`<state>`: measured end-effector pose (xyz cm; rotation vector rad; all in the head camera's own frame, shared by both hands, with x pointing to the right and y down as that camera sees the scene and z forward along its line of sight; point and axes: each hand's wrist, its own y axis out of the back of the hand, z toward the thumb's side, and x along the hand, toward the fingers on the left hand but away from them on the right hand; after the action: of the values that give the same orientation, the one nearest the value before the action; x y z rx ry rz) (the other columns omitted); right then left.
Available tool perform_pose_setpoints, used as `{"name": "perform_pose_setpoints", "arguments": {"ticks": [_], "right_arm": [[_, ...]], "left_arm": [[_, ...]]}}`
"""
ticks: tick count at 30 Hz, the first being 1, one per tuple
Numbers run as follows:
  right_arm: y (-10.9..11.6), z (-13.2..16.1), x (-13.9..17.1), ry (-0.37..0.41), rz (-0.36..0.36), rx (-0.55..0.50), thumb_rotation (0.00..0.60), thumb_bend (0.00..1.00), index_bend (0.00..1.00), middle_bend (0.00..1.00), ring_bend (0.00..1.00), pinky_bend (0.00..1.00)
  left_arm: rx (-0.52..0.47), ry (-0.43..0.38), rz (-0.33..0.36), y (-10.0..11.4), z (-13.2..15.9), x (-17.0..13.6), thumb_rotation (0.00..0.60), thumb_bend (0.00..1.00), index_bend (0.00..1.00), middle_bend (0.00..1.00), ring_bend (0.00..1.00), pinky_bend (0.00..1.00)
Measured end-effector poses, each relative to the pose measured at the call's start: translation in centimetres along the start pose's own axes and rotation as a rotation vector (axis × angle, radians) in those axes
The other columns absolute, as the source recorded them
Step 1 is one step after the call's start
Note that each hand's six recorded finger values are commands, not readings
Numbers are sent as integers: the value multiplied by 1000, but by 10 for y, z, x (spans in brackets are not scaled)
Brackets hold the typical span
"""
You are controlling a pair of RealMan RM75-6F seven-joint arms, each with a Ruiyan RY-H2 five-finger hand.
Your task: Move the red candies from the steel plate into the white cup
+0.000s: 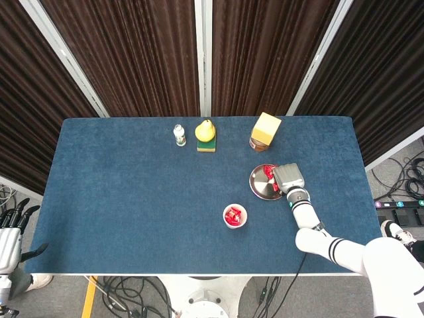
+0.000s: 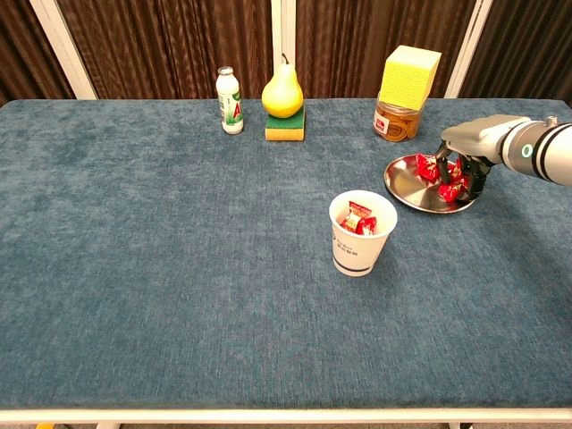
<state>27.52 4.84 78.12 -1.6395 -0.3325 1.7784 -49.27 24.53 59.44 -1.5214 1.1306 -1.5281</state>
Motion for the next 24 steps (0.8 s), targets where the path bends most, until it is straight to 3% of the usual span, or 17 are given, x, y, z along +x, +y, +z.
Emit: {"name": "perform_pose_setpoints", "arguments": {"ticks": [4, 15, 18, 24], "right_arm": [[2, 2, -1, 1, -3, -4, 600, 323, 593, 948, 979, 1000], [27, 13, 16, 65, -62, -84, 600, 331, 601, 948, 979, 1000], [42, 24, 32, 128, -92, -129, 600, 331, 602, 948, 979, 1000], [69, 63, 85, 345, -140, -224, 600, 329, 608, 948, 979, 1000]], "left_arm": [[-1, 2, 0, 0, -1, 0, 600, 96, 233, 163, 176, 161], [3, -1, 5, 1, -1, 0, 600, 96, 233, 163, 176, 161], [4, -4, 6, 1, 0, 1, 600, 96, 233, 163, 176, 161], [7, -9, 5, 2, 2, 3, 600, 96, 233, 163, 176, 161]]}}
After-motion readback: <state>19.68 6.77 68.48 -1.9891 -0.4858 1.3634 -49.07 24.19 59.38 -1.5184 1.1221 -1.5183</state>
